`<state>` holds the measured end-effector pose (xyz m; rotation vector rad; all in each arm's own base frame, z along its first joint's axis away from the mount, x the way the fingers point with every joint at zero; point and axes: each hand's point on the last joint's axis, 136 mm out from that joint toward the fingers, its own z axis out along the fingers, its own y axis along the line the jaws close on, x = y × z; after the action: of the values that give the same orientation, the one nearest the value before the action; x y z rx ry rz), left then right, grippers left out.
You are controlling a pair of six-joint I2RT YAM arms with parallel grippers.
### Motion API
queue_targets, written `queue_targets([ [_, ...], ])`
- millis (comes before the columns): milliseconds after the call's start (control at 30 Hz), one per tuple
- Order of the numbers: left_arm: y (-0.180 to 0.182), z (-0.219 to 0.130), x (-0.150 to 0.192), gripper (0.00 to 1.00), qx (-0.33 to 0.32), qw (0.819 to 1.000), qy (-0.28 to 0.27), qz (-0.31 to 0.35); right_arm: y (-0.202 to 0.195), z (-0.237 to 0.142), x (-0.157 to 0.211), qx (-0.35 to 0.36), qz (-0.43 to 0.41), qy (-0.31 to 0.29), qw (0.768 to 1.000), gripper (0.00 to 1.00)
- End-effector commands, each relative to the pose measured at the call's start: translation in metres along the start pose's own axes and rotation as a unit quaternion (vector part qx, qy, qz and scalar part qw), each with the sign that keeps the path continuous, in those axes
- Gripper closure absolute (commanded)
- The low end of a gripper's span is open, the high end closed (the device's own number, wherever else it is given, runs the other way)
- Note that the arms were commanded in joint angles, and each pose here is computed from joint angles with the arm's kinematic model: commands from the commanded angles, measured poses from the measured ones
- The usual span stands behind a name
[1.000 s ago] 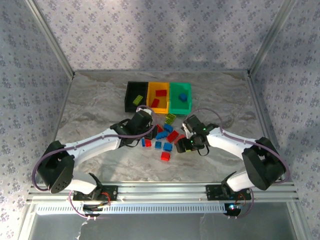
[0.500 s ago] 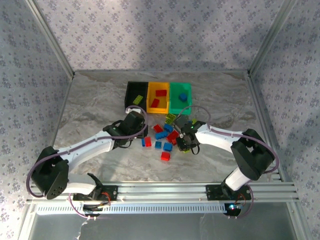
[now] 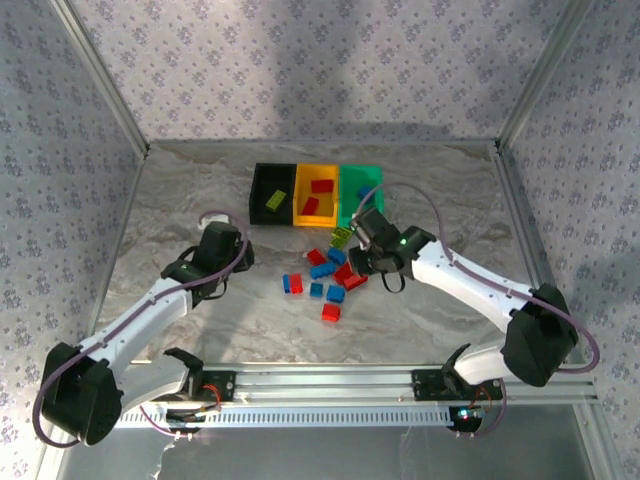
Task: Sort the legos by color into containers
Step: Pick up the lego from the center of the table, then place the lego in the container.
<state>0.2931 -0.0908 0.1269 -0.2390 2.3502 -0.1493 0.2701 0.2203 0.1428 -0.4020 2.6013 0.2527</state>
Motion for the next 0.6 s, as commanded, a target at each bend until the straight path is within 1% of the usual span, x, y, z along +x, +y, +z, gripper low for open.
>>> queue_targets([
  [0, 0.009, 0.008, 0.004, 0.38, 0.013, 1.000, 0.017, -0.011, 0.024, 0.004, -0.021, -0.031, -0.005, -0.002, 1.000, 0.74],
  [33, 0.012, 0.011, 0.004, 0.38, 0.013, 1.000, 0.019, -0.013, 0.037, 0.002, -0.040, -0.050, -0.004, -0.015, 0.999, 0.75],
  [100, 0.013, 0.015, 0.004, 0.38, 0.016, 0.999, 0.026, -0.008, 0.057, 0.009, -0.063, -0.073, -0.007, -0.022, 0.997, 0.76],
  [200, 0.011, 0.021, 0.004, 0.39, 0.022, 0.999, 0.028, 0.011, 0.084, 0.023, -0.098, -0.089, -0.019, -0.034, 0.995, 0.76],
  [267, 0.007, 0.026, 0.010, 0.39, 0.040, 0.999, 0.031, 0.014, 0.102, 0.038, -0.120, -0.102, -0.026, -0.036, 0.994, 0.76],
  [333, 0.004, 0.031, 0.018, 0.39, 0.057, 0.998, 0.031, 0.015, 0.114, 0.055, -0.136, -0.104, -0.030, -0.033, 0.994, 0.76],
  [400, 0.003, 0.032, 0.020, 0.40, 0.062, 0.997, 0.034, 0.016, 0.125, 0.068, -0.154, -0.109, -0.032, -0.037, 0.993, 0.76],
  [467, 0.004, 0.033, 0.017, 0.39, 0.058, 0.998, 0.027, 0.028, 0.135, 0.085, -0.170, -0.116, -0.033, -0.040, 0.992, 0.75],
  [500, 0.007, 0.034, 0.017, 0.40, 0.049, 0.998, 0.027, 0.025, 0.141, 0.092, -0.176, -0.126, -0.034, -0.041, 0.991, 0.75],
  [567, 0.006, 0.034, 0.018, 0.39, 0.053, 0.998, 0.029, 0.023, 0.149, 0.109, -0.193, -0.133, -0.028, -0.051, 0.989, 0.75],
])
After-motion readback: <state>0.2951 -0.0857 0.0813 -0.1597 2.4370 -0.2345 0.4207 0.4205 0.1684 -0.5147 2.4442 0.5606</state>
